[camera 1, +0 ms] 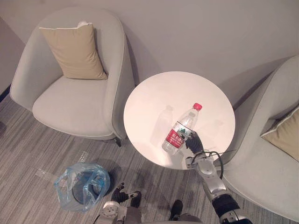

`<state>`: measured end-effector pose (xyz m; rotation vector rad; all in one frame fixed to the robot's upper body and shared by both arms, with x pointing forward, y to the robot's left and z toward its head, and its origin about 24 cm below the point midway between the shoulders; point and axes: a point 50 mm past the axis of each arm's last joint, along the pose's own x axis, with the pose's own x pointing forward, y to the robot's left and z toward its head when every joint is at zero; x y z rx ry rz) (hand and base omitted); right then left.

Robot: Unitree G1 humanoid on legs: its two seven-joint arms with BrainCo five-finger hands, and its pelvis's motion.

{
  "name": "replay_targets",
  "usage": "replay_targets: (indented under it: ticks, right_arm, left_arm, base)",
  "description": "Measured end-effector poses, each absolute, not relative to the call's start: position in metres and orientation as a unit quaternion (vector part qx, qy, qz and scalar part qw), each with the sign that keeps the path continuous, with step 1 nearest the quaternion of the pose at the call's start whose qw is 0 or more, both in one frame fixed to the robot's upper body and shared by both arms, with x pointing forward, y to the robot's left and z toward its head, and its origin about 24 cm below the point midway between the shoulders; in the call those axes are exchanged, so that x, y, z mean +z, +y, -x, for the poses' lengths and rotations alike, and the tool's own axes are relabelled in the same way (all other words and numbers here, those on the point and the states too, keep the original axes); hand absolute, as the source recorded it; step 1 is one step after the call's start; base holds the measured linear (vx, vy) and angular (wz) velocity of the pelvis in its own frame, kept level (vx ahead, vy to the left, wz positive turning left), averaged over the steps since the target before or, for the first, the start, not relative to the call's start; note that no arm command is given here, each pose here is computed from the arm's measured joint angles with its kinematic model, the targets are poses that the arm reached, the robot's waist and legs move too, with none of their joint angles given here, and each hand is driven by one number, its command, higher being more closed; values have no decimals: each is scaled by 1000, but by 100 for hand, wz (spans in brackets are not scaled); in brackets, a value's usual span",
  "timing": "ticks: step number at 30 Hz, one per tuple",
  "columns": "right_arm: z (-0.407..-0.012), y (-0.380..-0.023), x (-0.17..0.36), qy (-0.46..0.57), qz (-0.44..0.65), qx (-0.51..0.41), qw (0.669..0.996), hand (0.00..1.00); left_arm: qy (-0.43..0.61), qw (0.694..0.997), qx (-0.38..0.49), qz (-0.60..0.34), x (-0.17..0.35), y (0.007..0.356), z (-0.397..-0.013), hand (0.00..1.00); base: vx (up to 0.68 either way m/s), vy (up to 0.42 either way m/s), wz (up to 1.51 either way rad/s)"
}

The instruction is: Gather rubbish on tea table into small bin, then transfer packed bag to large trash can.

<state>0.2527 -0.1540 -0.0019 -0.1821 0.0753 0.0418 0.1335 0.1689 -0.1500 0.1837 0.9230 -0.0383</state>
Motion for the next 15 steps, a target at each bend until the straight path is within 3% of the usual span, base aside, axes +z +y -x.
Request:
replay_targets:
  ticks: [5,15]
  right_arm:
    - [-238,-154,-4,40,83,30,995,100]
    - [-237,-166,14,0,96,-6,995,100]
  left_arm:
    - [450,884,-46,-114,-151,168,-132,0]
    - [447,887,-54,-108,-150,159,-139,0]
  base:
    - [-100,10,4]
    - [-71,-18,48]
